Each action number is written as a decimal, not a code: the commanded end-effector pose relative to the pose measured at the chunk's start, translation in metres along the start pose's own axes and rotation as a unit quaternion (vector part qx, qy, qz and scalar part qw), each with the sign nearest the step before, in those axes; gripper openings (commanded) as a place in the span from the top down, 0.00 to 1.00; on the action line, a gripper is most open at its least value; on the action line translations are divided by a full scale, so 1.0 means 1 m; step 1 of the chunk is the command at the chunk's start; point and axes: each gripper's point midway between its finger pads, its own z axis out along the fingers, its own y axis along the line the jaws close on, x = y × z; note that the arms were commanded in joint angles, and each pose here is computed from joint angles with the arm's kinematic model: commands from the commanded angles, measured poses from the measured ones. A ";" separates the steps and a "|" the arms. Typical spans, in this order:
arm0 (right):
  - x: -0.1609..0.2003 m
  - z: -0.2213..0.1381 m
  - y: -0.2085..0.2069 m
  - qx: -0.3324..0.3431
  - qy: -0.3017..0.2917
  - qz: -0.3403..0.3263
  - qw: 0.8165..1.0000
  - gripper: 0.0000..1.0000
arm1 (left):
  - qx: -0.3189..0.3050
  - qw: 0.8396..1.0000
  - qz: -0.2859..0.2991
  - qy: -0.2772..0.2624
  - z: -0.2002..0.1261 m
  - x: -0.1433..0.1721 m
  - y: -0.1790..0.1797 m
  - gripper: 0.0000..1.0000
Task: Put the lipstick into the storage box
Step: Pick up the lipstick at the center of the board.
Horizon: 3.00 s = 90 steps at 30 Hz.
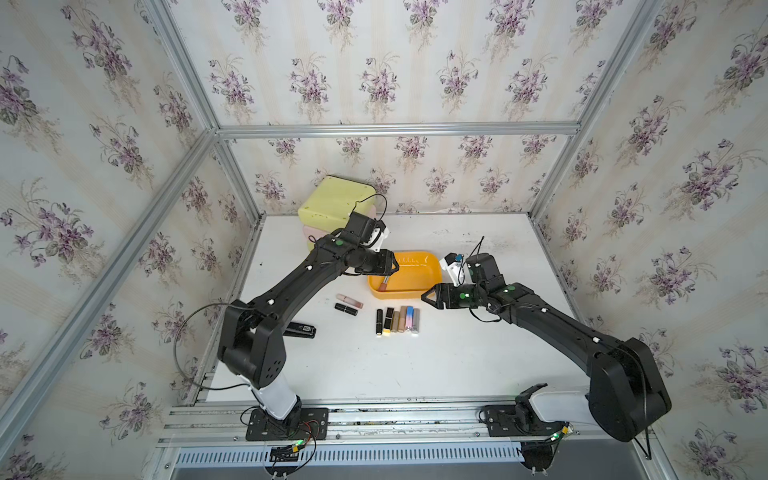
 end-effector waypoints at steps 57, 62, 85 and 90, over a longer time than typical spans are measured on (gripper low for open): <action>0.082 0.075 -0.035 0.217 0.120 0.004 0.969 0.60 | -0.037 0.996 -0.027 -0.075 -0.068 0.143 0.058 0.00; 0.086 0.076 -0.037 0.224 0.125 0.001 0.966 0.60 | -0.038 0.996 -0.029 -0.076 -0.070 0.145 0.059 0.00; 0.097 0.074 -0.061 0.281 0.142 -0.020 0.949 0.68 | -0.029 0.995 -0.037 -0.083 -0.073 0.144 0.057 0.00; 0.100 0.071 -0.065 0.287 0.141 -0.025 0.947 0.76 | -0.028 0.995 -0.042 -0.084 -0.071 0.144 0.057 0.00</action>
